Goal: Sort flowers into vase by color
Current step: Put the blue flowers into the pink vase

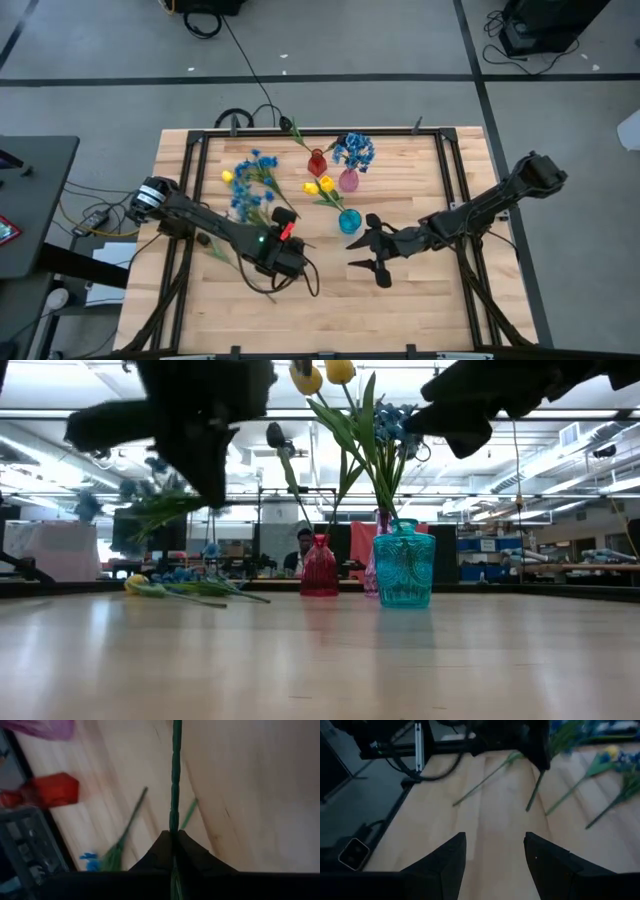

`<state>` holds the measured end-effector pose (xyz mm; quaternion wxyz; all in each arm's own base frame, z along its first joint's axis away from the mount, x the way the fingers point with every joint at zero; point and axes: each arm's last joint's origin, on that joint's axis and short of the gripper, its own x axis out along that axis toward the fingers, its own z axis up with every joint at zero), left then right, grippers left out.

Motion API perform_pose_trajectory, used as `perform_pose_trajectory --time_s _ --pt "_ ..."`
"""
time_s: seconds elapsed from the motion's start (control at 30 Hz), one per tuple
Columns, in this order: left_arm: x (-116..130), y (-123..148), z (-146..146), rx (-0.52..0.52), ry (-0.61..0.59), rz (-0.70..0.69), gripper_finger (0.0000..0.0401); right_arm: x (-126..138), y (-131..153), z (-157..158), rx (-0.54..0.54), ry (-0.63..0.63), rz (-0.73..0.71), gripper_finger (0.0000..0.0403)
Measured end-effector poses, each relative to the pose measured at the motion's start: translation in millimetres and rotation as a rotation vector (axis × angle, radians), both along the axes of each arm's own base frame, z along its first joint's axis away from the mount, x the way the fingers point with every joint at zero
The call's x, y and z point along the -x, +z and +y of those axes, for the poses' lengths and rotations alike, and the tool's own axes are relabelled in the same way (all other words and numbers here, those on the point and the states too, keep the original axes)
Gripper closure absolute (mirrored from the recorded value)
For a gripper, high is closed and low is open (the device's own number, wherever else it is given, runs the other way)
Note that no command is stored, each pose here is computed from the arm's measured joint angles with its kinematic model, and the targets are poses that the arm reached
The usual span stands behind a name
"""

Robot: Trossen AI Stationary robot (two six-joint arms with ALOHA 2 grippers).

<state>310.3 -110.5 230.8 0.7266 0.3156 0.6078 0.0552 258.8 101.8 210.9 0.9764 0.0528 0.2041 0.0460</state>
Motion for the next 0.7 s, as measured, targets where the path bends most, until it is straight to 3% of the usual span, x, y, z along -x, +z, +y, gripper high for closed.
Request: perform_pose_trajectory --time_s 0.27,0.5,0.7 --pt "-6 10 -16 0.026 -0.060 -0.093 0.0386 -17 -19 9 -0.157 -0.045 -0.026 0.0193" --pt "-6 11 -27 0.053 -0.063 -0.147 0.0386 -33 -32 30 0.131 -0.129 -0.118 0.0199" --pt "-4 11 -30 0.051 -0.051 -0.162 0.0386 -50 -37 45 0.265 -0.138 -0.172 0.0217"
